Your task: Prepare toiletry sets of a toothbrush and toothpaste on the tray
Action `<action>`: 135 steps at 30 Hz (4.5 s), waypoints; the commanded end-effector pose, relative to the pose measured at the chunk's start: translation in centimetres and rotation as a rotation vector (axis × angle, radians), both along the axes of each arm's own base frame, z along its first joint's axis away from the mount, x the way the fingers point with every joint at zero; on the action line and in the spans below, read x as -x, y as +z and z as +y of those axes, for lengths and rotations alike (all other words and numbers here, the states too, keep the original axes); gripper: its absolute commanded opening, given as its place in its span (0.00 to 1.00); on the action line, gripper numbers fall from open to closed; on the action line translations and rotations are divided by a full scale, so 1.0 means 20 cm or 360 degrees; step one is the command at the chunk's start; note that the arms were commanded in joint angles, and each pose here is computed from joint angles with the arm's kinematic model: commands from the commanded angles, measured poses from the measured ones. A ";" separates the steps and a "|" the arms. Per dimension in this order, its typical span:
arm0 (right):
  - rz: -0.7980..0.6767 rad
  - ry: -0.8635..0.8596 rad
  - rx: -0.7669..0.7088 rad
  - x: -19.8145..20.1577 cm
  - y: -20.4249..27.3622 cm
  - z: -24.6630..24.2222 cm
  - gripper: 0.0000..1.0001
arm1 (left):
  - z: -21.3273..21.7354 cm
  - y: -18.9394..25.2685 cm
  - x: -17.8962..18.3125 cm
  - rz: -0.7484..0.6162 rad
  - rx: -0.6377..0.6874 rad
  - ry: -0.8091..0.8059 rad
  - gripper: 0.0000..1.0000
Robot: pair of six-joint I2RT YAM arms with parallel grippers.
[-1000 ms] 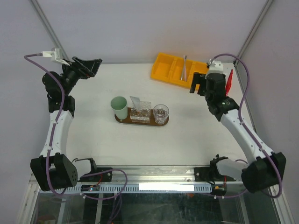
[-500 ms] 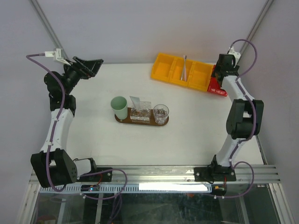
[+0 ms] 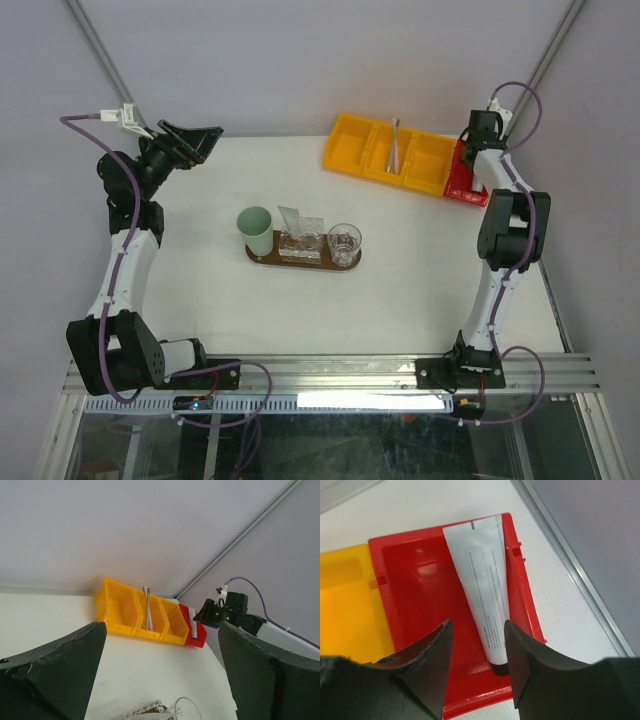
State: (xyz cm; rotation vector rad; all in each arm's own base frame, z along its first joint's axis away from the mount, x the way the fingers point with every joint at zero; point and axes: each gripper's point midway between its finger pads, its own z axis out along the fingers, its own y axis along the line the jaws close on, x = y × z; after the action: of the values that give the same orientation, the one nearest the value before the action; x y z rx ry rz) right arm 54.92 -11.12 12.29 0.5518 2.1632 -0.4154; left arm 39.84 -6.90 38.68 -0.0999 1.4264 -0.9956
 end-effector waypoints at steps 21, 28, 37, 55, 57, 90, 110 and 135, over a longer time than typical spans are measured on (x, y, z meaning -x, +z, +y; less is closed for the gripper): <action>0.0100 0.0073 -0.0093 -0.05 -0.20 0.01 0.53 | -0.01 0.07 0.04 -0.0093 -0.0011 -0.0033 0.99; -0.0019 0.0167 -0.0270 -0.06 -0.15 0.13 0.50 | -0.01 0.08 0.04 -0.0092 -0.0008 -0.0031 0.99; 0.0025 0.0087 -0.0219 -0.08 -0.19 0.05 0.54 | -0.01 0.08 0.04 -0.0089 0.0002 -0.0040 0.99; -0.0191 0.0113 -0.0277 -0.11 0.01 0.09 0.36 | -0.01 0.07 0.03 -0.0090 -0.0017 -0.0026 0.99; -0.0230 0.0134 -0.0275 -0.11 0.04 0.09 0.35 | -0.01 0.07 0.03 -0.0088 -0.0017 -0.0025 0.99; -0.0648 0.0411 -0.0509 0.17 0.60 0.35 0.29 | -0.05 0.08 0.05 -0.0076 0.0031 -0.0105 0.99; -0.0924 0.1200 -0.1503 1.03 1.19 1.50 0.30 | -0.89 0.12 0.42 -0.0143 -0.0195 -0.0751 0.92; -0.1009 0.0908 -0.1652 0.98 1.14 1.83 0.30 | -1.33 -0.27 0.47 0.0092 -0.0755 -0.0739 0.73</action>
State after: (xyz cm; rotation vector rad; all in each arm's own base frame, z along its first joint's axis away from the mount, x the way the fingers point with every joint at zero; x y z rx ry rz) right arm 34.47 25.85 30.49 0.4244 1.8192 1.0471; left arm 31.15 -32.69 30.90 0.5153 1.8239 -0.9979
